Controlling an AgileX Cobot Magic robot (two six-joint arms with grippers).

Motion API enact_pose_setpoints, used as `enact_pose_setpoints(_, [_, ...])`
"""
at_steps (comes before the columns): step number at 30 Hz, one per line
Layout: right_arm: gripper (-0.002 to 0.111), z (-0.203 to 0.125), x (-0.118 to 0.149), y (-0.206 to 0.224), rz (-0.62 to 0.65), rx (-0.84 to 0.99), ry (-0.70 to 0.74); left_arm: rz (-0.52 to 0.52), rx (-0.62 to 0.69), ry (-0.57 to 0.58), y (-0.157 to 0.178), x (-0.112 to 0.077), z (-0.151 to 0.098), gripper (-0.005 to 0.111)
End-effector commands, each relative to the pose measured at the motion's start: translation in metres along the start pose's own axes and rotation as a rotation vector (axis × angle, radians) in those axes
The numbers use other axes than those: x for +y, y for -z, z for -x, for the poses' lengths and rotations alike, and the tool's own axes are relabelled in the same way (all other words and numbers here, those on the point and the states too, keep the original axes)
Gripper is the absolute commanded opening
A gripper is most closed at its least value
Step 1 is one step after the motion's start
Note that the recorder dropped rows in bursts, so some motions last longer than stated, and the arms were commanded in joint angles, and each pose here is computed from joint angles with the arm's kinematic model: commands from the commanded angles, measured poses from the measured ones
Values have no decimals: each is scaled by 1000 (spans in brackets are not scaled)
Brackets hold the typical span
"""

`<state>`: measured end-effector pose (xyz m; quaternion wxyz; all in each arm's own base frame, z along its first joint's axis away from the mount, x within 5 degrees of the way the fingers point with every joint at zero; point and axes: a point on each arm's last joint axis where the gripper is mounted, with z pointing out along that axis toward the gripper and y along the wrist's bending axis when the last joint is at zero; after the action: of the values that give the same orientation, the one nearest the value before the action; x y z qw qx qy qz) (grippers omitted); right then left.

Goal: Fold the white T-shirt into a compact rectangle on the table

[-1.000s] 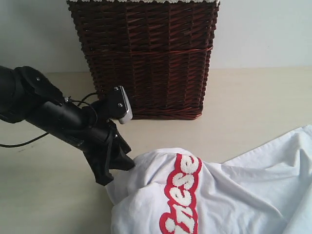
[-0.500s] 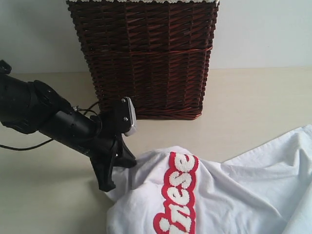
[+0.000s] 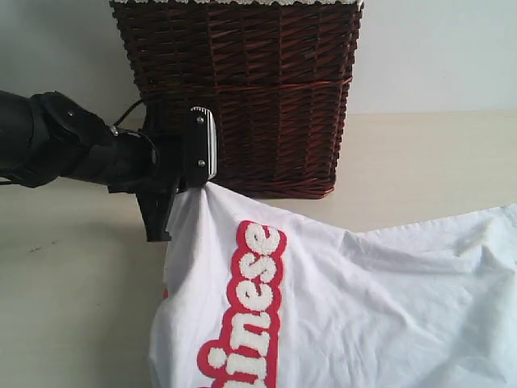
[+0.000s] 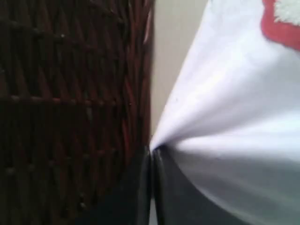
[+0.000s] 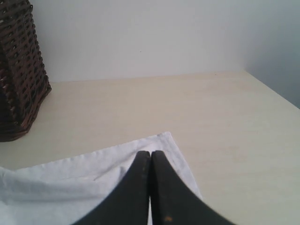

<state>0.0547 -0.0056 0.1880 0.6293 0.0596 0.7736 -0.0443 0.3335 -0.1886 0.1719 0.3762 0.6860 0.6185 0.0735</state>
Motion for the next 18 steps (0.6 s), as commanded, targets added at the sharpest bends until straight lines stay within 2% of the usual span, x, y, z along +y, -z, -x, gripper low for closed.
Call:
enact_pose_setpoints(1, [0, 0, 0, 0, -1, -11, 2, 144, 38, -146, 18, 22, 4, 0])
enact_pose_setpoints(2, [0, 0, 0, 0, -1, -11, 2, 155, 31, -181, 25, 24, 7, 0])
enact_pose_setpoints(4, [0, 0, 0, 0, -1, -11, 2, 41, -51, -176, 39, 16, 15, 0])
enact_pose_setpoints(6, [0, 0, 0, 0, -1, -11, 2, -233, -189, -149, 54, -5, 25, 0])
enact_pose_setpoints(7, [0, 0, 0, 0, -1, -11, 2, -432, -260, -95, 62, -21, 31, 0])
enact_pose_setpoints(12, [0, 0, 0, 0, -1, -11, 2, -898, -311, 69, 80, -65, 31, 0])
enact_pose_setpoints(15, [0, 0, 0, 0, -1, -11, 2, -977, -270, 140, 81, -82, 23, 0])
enact_pose_setpoints(18, [0, 0, 0, 0, -1, -11, 2, -948, -234, 161, 76, -91, 17, 1])
